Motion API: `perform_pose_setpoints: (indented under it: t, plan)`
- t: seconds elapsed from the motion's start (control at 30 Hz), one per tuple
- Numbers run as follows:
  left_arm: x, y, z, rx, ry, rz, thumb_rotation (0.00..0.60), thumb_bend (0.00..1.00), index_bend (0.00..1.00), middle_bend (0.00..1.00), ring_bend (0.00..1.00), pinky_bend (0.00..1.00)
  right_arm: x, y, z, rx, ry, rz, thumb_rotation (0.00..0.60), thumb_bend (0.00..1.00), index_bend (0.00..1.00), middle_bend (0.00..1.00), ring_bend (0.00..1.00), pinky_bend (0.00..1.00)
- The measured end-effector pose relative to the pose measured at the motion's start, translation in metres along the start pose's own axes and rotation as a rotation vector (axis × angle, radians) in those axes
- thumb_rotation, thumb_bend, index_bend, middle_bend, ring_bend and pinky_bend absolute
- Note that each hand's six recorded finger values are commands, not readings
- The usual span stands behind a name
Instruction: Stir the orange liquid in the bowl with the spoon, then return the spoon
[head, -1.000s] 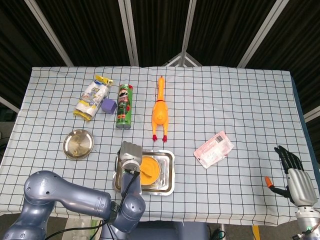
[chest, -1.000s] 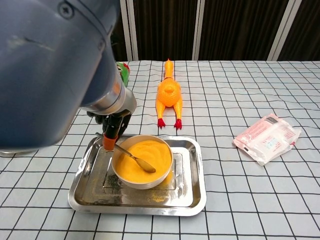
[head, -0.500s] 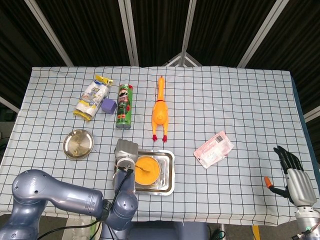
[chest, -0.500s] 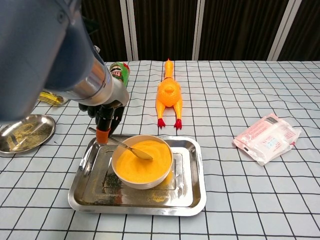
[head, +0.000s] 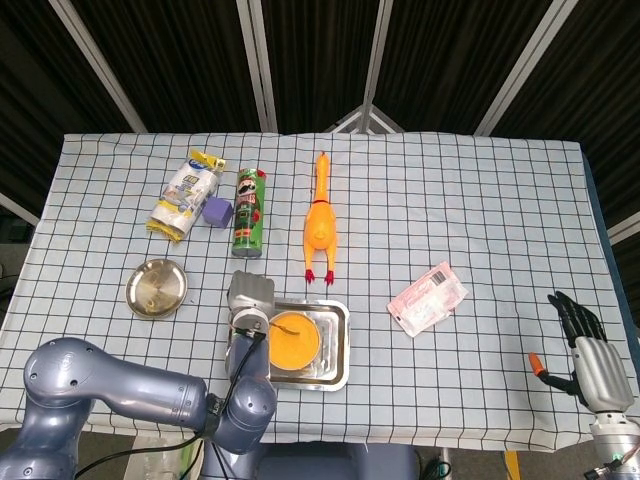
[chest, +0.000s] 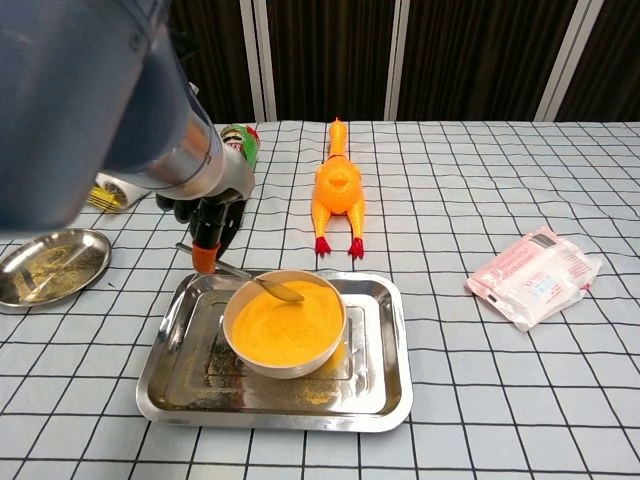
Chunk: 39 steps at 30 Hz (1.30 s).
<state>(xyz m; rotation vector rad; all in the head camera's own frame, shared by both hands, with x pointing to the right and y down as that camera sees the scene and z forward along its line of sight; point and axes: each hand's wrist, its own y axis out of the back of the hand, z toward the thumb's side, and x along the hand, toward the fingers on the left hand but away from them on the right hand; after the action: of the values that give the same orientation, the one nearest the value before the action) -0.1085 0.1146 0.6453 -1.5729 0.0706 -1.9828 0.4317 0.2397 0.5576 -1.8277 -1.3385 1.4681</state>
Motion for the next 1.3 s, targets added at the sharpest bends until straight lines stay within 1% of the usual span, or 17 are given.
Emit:
perform_pose_setpoints:
  t: [0.2,0.3,0.4,0.67,0.8,1.07,1.17,1.3]
  plan:
    - [0.003,-0.005,0.009,0.020,0.000,-0.002,0.600,0.76,0.86,1.00,1.00,1.00,0.000,0.000,0.000,-0.005,-0.001,0.001,0.600,0.40,0.00,0.00,0.00,0.00]
    - [0.003,-0.009,0.010,0.035,-0.004,-0.021,0.600,0.76,0.86,1.00,1.00,1.00,0.000,0.000,0.000,-0.006,-0.001,0.001,0.600,0.40,0.00,0.00,0.00,0.00]
    - [0.000,-0.012,0.012,0.036,-0.016,-0.044,0.600,0.76,0.86,1.00,1.00,1.00,0.000,0.000,0.000,-0.007,0.000,0.002,0.600,0.40,0.00,0.00,0.00,0.00]
    - [-0.012,-0.016,0.013,0.033,-0.062,-0.065,0.600,0.76,0.86,1.00,1.00,1.00,0.001,-0.002,0.002,0.000,0.003,0.007,0.600,0.41,0.00,0.00,0.00,0.00]
    - [-0.013,-0.013,0.007,0.027,-0.056,-0.047,0.600,0.76,0.86,1.00,1.00,1.00,0.001,-0.002,0.001,0.000,0.000,0.007,0.600,0.40,0.00,0.00,0.00,0.00]
    - [-0.007,0.000,-0.005,0.017,-0.015,0.045,0.600,0.76,0.86,1.00,1.00,1.00,0.001,-0.002,0.001,-0.005,-0.003,0.008,0.600,0.41,0.00,0.00,0.00,0.00]
    - [-0.003,0.001,-0.008,0.011,0.001,0.053,0.600,0.76,0.86,1.00,1.00,1.00,0.001,-0.002,0.001,-0.008,-0.004,0.009,0.600,0.40,0.00,0.00,0.00,0.00]
    - [0.003,-0.003,-0.006,0.028,0.018,0.051,0.600,0.76,0.86,1.00,1.00,1.00,0.001,-0.001,0.000,-0.012,-0.005,0.010,0.600,0.40,0.00,0.00,0.00,0.00]
